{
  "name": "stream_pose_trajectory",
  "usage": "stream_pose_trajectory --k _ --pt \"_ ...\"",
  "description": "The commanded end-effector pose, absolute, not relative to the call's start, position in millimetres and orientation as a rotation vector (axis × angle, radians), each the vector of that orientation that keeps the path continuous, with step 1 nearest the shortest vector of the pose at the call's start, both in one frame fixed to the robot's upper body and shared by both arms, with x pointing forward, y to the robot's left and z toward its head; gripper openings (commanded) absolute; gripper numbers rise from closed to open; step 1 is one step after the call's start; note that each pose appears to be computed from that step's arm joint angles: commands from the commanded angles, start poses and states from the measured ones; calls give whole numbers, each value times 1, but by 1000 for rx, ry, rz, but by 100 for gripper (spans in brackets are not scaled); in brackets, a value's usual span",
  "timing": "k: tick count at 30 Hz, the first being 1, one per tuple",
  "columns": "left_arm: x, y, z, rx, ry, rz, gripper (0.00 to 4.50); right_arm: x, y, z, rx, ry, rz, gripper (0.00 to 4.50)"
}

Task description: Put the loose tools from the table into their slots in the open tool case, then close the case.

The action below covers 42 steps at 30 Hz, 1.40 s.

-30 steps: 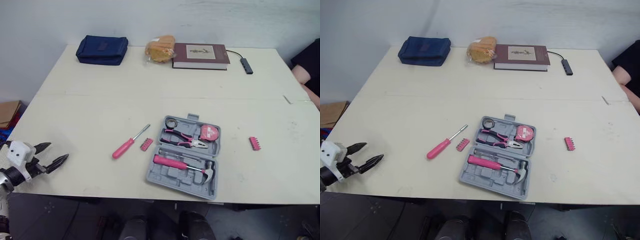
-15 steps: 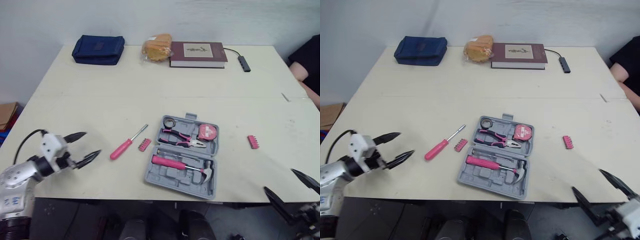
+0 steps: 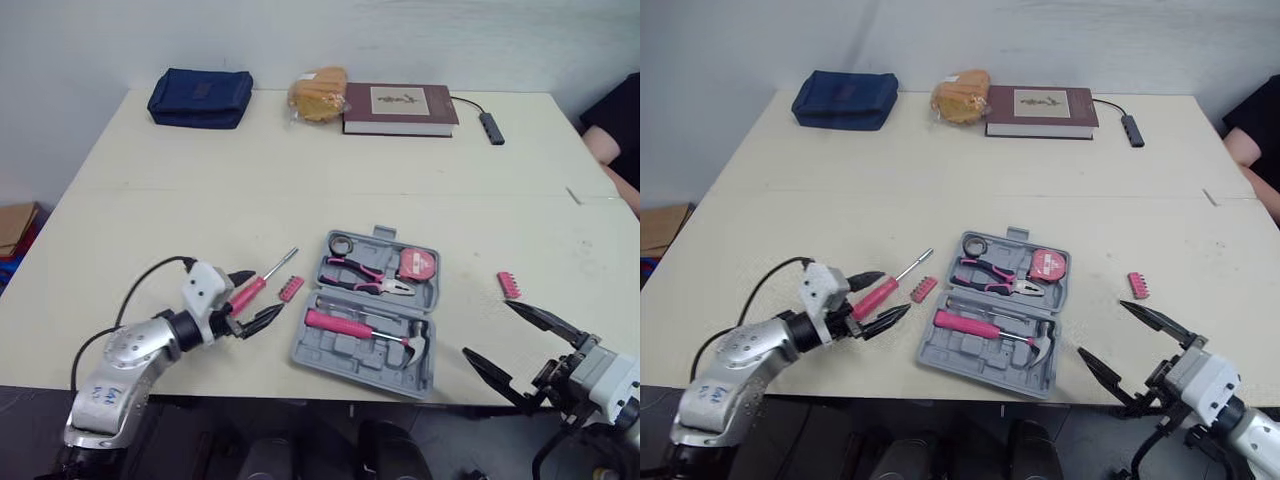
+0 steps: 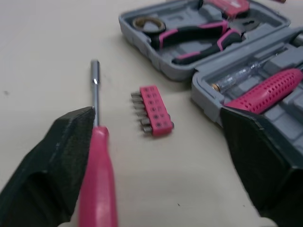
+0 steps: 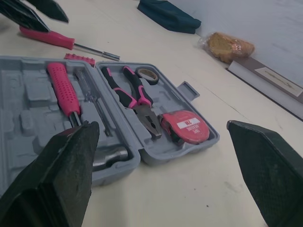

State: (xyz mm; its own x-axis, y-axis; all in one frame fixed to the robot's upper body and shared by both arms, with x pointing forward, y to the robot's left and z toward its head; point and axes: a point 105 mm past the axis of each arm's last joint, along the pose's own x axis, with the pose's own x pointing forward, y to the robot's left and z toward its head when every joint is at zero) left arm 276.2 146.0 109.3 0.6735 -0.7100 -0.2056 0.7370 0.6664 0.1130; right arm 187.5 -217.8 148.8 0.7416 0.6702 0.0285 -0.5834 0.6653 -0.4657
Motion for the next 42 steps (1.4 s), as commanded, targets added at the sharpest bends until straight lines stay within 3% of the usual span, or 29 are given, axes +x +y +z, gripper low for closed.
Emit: stream_pose_trajectory --k 1,25,31,33,37,42 --pt "274 137 109 212 139 -834 282 187 -212 158 -457 -227 733 450" --pt "300 117 76 176 245 -600 282 186 -201 170 -464 -213 741 450" --pt "302 106 67 182 277 -634 282 186 -202 170 -465 -209 737 450" --pt "302 107 63 182 293 -629 229 186 -203 171 -469 -208 731 450" --pt "302 110 59 181 310 -622 70 185 -204 170 -473 -204 723 450" --pt "306 116 64 176 291 -606 68 184 -205 169 -474 -202 713 450"
